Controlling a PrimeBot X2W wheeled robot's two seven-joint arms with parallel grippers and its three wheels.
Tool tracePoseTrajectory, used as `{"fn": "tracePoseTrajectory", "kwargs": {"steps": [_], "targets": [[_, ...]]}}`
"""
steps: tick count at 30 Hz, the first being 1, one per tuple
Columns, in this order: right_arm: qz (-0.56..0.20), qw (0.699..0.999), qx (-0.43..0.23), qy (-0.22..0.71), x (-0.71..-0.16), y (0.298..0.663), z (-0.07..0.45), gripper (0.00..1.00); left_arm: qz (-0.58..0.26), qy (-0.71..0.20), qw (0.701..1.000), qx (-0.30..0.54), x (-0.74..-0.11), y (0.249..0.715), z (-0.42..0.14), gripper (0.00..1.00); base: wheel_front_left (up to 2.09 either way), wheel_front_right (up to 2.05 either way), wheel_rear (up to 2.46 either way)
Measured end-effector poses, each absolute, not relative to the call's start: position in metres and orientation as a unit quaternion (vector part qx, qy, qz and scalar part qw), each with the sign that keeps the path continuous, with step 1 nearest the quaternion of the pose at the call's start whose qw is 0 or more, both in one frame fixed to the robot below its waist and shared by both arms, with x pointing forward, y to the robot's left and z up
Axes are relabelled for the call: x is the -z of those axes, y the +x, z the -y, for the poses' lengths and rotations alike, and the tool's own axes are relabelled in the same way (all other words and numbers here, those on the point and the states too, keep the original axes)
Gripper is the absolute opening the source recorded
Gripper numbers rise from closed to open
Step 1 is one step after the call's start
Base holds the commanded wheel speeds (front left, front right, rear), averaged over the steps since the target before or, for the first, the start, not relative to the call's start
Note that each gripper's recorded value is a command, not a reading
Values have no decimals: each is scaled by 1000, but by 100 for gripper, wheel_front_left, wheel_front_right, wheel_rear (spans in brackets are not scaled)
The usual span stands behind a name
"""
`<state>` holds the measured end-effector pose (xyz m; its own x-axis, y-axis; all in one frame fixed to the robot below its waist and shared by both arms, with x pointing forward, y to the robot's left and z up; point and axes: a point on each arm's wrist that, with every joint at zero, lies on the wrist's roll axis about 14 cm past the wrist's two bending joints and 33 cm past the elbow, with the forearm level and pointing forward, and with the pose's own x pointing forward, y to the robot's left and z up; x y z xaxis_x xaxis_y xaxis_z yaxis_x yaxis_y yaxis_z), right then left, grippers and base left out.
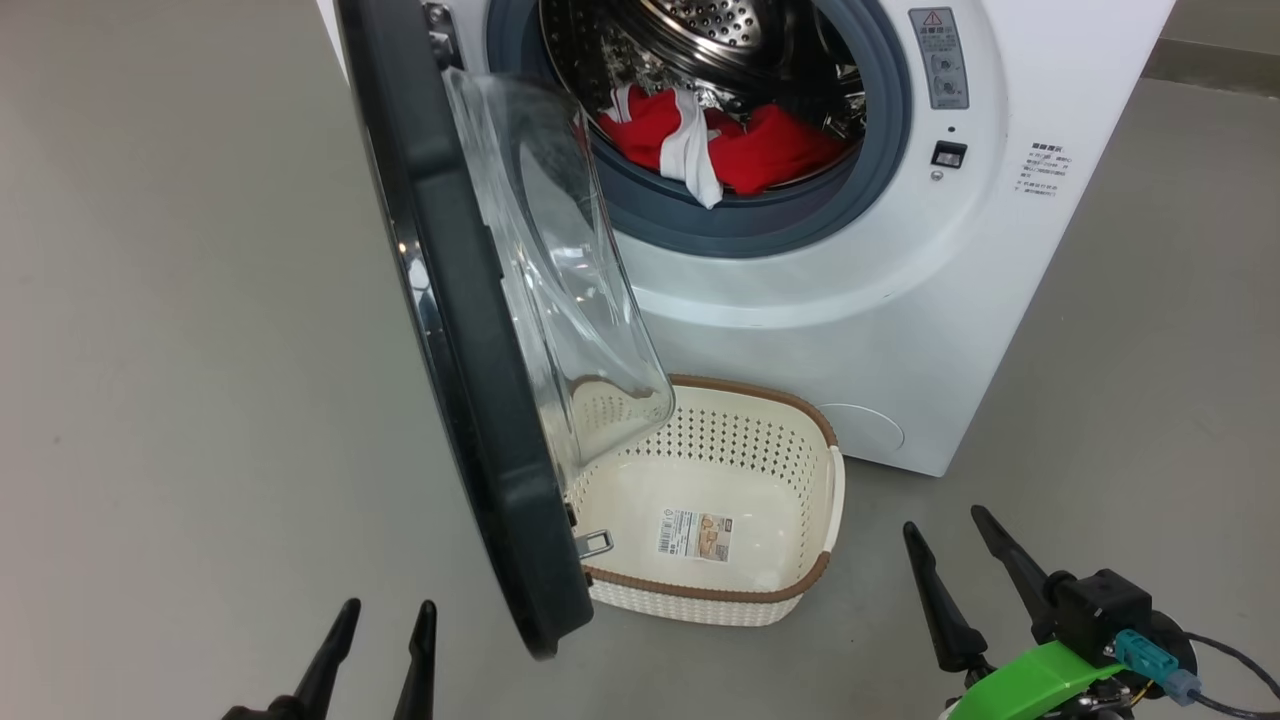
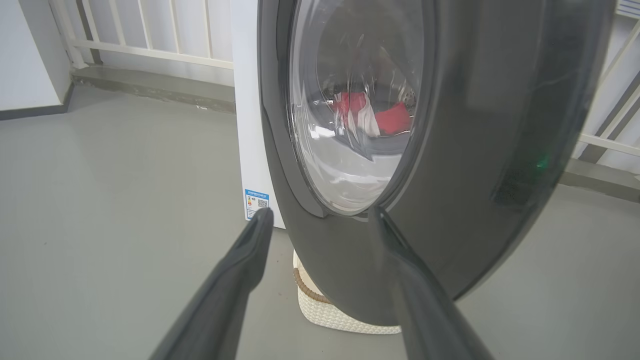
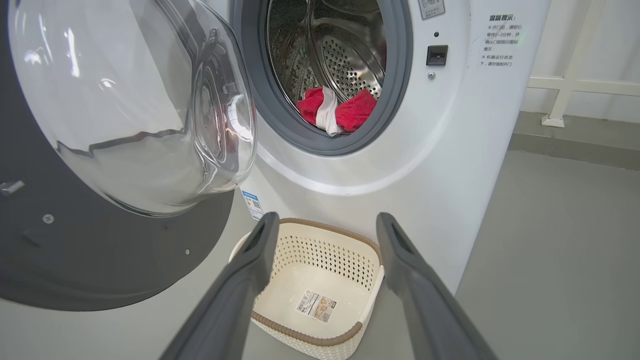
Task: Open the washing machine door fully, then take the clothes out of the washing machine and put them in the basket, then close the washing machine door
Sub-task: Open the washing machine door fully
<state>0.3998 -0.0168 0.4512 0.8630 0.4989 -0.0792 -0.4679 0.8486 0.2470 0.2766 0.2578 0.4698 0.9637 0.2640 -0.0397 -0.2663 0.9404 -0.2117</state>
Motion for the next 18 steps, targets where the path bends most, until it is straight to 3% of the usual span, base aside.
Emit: {"fn": "tracePoseTrajectory", "kwargs": {"steps": [14,15,17,18], "targets": [[-75,961,-243,105,-447,394,21,100,-2,-109,985,-134,-471,276,-258,100,0,0,0],[-74,962,-243,104,-448,394,21,100,-1,-109,985,-134,-472,276,-258,89,0,0,0],[-73,962,-243,104,-448,393,21,100,5,-109,985,-137,-475,276,-260,15,0,0,0],[-73,962,-242,104,-449,393,21,100,11,-108,984,-140,-479,276,-263,0,0,0,0]]}}
